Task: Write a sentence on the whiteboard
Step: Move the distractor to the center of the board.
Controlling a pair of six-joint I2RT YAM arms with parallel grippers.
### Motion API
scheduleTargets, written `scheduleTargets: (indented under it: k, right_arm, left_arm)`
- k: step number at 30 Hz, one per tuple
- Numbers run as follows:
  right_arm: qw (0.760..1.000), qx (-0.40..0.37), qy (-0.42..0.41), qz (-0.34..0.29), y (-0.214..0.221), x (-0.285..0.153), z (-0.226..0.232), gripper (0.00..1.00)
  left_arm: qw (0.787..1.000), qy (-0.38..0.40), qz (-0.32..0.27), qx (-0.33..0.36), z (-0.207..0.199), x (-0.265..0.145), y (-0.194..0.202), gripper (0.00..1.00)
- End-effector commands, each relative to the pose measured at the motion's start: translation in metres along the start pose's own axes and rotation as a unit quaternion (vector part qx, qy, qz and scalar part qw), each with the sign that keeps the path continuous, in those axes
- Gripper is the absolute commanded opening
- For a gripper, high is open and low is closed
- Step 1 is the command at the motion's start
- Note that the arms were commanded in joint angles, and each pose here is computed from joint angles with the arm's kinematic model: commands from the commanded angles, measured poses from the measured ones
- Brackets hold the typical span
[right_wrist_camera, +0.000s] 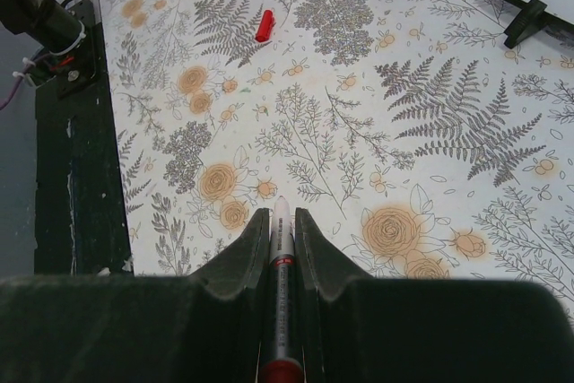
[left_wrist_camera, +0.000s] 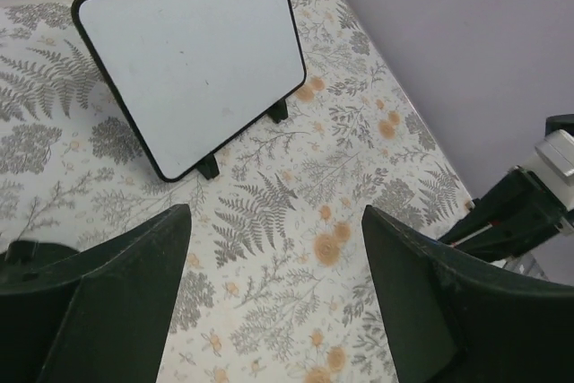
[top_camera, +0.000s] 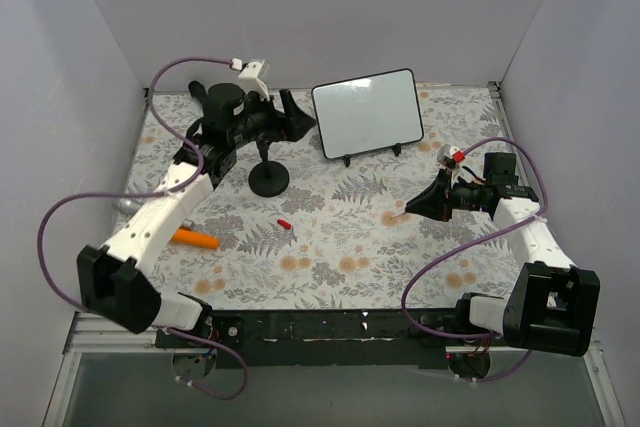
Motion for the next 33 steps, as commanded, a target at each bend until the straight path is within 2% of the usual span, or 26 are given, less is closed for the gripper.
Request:
scheduleTargets:
  k: [1, 6, 8, 9, 10, 11, 13, 15, 16, 18, 20, 24, 33]
  right_arm:
    - [0.999, -0.029, -0.006, -0.019, -0.016, -0.002, -0.003, 0.01]
    - [0.999, -0.029, -0.007, -0.02, -0.017, -0.003, -0.002, 0.01]
    - [0.999, -0.029, -0.007, -0.019, -0.017, -0.003, -0.002, 0.01]
    - [0.999, -0.03, -0.007, -0.02, -0.017, -0.003, -0.002, 0.01]
    - [0.999, -0.029, -0.007, -0.02, -0.017, -0.003, -0.002, 0.01]
    - [0.999, -0.03, -0.006, -0.019, -0.017, -0.003, -0.002, 0.01]
    - [0.999, -0.031, -0.005, -0.017, -0.017, -0.003, -0.002, 0.01]
    - [0.999, -0.032, -0.003, -0.015, -0.016, -0.003, -0.002, 0.01]
    - [0.999, -0.031, -0.003, -0.015, -0.016, -0.003, -0.002, 0.01]
    - [0.999, -0.033, -0.002, -0.014, -0.016, -0.003, -0.002, 0.01]
    - [0.999, -0.032, -0.001, -0.013, -0.016, -0.004, -0.002, 0.01]
    - [0.999, -0.032, -0.001, -0.013, -0.015, -0.003, -0.002, 0.01]
    - [0.999, -0.031, -0.001, -0.01, -0.014, -0.004, -0.003, 0.01]
  left_arm:
    - [0.996, -0.065, -0.021, -0.052, -0.002, -0.059, 0.025, 0.74]
    - [0.986, -0.142, -0.025, -0.079, 0.021, -0.083, 0.061, 0.69]
    - [0.982, -0.167, -0.019, -0.079, 0.035, -0.082, 0.079, 0.66]
    - [0.976, -0.2, -0.038, -0.073, 0.047, -0.08, 0.083, 0.66]
    - [0.976, -0.197, -0.055, -0.069, 0.05, -0.075, 0.082, 0.66]
    - [0.974, -0.211, -0.051, -0.067, 0.062, -0.07, 0.092, 0.66]
    - [0.974, -0.203, -0.086, -0.054, 0.067, -0.059, 0.089, 0.65]
    - [0.973, -0.21, -0.09, -0.035, 0.079, -0.048, 0.095, 0.63]
    - [0.972, -0.203, -0.116, -0.027, 0.081, -0.041, 0.09, 0.63]
    - [0.968, -0.224, -0.118, -0.006, 0.096, -0.032, 0.096, 0.63]
    - [0.962, -0.232, -0.144, 0.006, 0.102, -0.025, 0.092, 0.61]
    - [0.955, -0.256, -0.148, 0.02, 0.12, -0.009, 0.099, 0.52]
    - [0.936, -0.312, -0.162, 0.028, 0.153, 0.016, 0.1, 0.48]
Point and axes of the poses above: each gripper's point midway between its finger pads, its own x axis out along the fingers, its own z axis along the line the jaws close on, y = z × x, the point moved 9 cm from there along -x, back along the fingers, and after that the axes turned 15 degrees about -x, right-handed, at the moved point
